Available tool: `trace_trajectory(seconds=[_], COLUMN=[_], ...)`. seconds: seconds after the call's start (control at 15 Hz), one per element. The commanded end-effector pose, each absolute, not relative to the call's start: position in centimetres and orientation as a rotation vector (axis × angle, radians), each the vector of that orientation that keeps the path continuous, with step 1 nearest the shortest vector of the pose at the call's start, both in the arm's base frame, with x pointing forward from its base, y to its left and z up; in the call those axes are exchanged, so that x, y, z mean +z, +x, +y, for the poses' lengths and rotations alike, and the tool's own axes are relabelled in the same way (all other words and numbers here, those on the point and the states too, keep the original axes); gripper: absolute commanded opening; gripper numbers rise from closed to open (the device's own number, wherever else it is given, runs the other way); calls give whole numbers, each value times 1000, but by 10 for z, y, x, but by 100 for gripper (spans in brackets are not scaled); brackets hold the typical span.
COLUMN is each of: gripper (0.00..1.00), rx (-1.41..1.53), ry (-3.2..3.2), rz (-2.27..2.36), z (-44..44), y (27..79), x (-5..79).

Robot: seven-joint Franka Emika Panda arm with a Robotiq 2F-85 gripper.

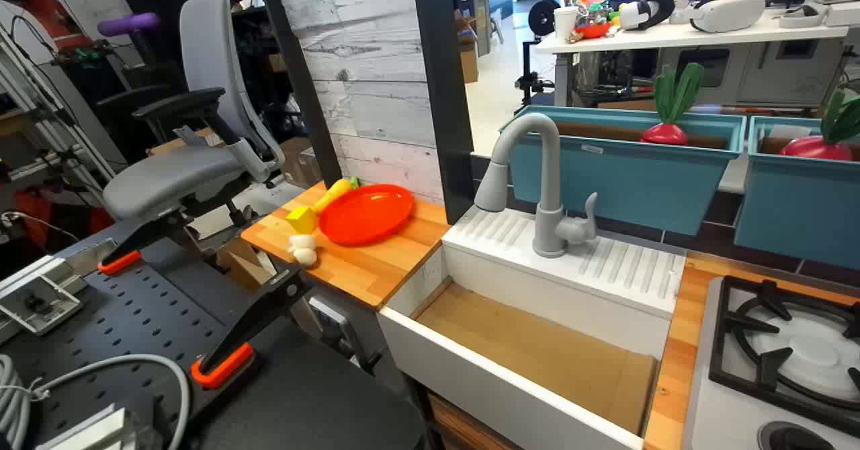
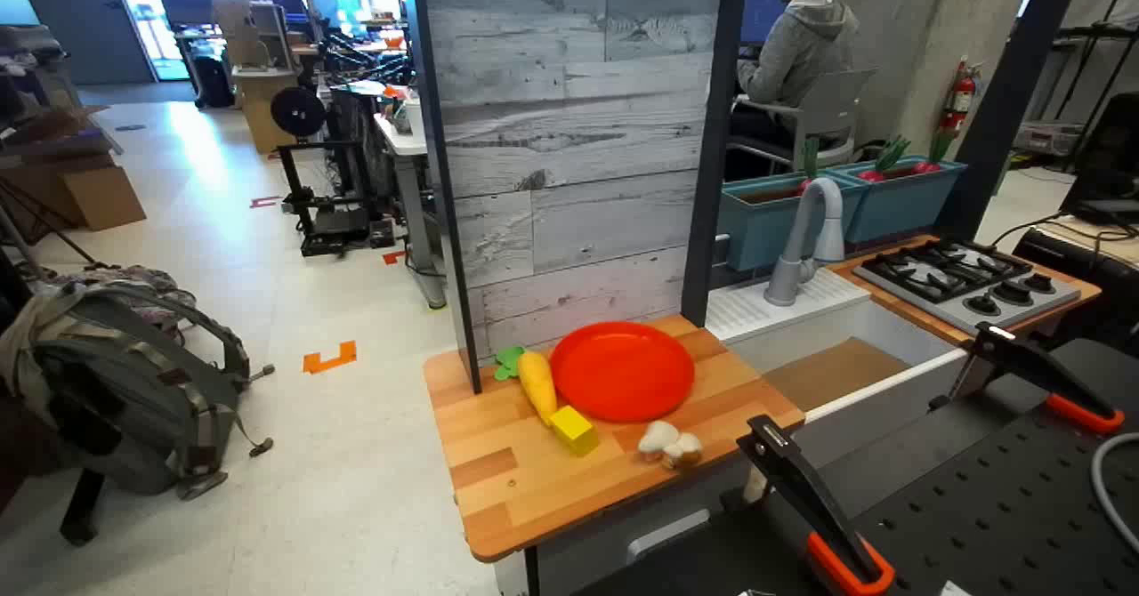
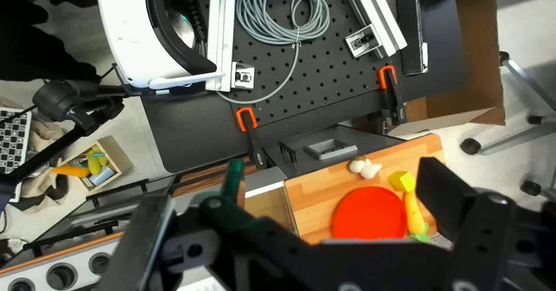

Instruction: Move the faucet to the left

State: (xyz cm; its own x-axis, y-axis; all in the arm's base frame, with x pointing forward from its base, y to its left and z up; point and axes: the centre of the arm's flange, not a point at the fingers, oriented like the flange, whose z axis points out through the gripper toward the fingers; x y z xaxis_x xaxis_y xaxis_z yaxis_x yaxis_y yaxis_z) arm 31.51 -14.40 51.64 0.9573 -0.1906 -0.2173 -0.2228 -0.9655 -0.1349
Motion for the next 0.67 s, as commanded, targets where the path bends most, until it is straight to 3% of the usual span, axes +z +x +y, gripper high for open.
trace_trajectory(seconds=[0.0,0.6], gripper=[100,100], rx=[304,-21], ry=[-2951,-2891], rz=[314,449], z=[-144,-173], y=[315,405], x=[516,461])
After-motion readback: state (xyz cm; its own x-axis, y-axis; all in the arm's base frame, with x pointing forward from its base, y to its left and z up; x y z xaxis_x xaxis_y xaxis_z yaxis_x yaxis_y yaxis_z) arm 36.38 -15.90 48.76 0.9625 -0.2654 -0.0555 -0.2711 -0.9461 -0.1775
